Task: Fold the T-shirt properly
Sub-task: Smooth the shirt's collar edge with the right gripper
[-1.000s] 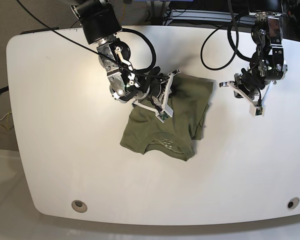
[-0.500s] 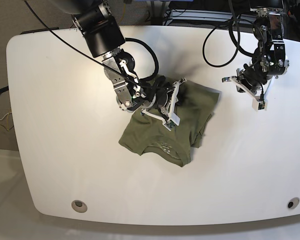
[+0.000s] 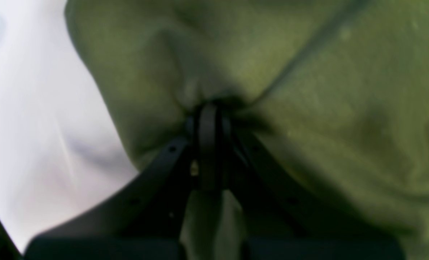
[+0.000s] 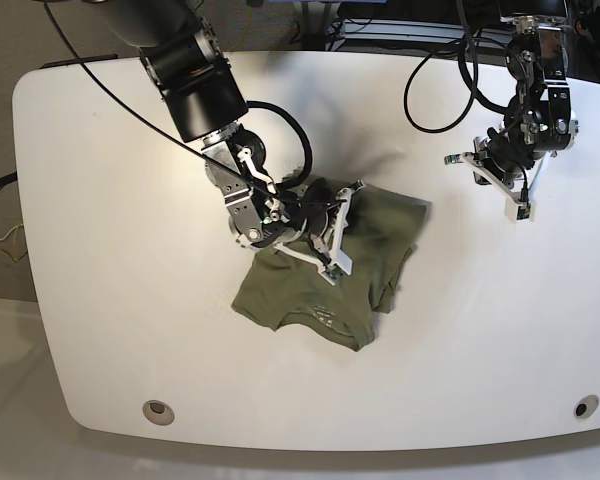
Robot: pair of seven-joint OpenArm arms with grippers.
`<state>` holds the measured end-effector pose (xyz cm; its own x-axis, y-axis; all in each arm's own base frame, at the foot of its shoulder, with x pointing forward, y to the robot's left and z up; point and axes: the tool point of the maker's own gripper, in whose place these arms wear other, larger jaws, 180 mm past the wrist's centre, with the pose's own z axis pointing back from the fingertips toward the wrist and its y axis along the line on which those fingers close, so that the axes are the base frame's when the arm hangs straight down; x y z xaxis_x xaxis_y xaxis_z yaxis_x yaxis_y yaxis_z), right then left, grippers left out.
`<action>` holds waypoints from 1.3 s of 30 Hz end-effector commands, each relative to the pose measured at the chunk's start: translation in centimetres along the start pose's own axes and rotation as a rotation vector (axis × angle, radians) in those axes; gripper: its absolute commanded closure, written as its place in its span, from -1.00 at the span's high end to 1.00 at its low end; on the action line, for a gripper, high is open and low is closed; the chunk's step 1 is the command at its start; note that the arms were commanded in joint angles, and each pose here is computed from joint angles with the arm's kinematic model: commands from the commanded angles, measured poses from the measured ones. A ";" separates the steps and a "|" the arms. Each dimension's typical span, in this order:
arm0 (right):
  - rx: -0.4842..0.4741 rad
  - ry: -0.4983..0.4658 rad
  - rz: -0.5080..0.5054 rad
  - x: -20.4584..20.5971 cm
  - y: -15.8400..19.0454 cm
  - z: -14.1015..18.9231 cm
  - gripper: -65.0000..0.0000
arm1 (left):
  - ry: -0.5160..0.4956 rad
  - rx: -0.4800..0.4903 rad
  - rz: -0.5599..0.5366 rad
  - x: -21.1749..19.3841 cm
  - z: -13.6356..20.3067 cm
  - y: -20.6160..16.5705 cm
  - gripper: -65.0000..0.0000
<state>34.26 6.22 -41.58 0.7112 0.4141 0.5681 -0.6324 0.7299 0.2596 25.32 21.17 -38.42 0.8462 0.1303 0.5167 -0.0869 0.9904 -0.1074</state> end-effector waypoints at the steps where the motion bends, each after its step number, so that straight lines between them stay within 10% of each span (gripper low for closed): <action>1: -0.034 -0.020 0.022 1.4 -1.0 0.7 -1.00 | -0.041 0.002 -0.008 1.2 0.5 0.1 -1.00; 39: -0.050 -0.188 0.138 7.4 1.1 5.6 -1.00 | -0.097 -0.010 -0.028 3.0 1.4 -0.6 -1.00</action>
<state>35.98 5.69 -36.02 0.6088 0.4324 0.6651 -0.6772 0.7200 0.1519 26.30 20.69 -36.73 0.8180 0.1148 0.5636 -0.0642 0.9920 -0.1089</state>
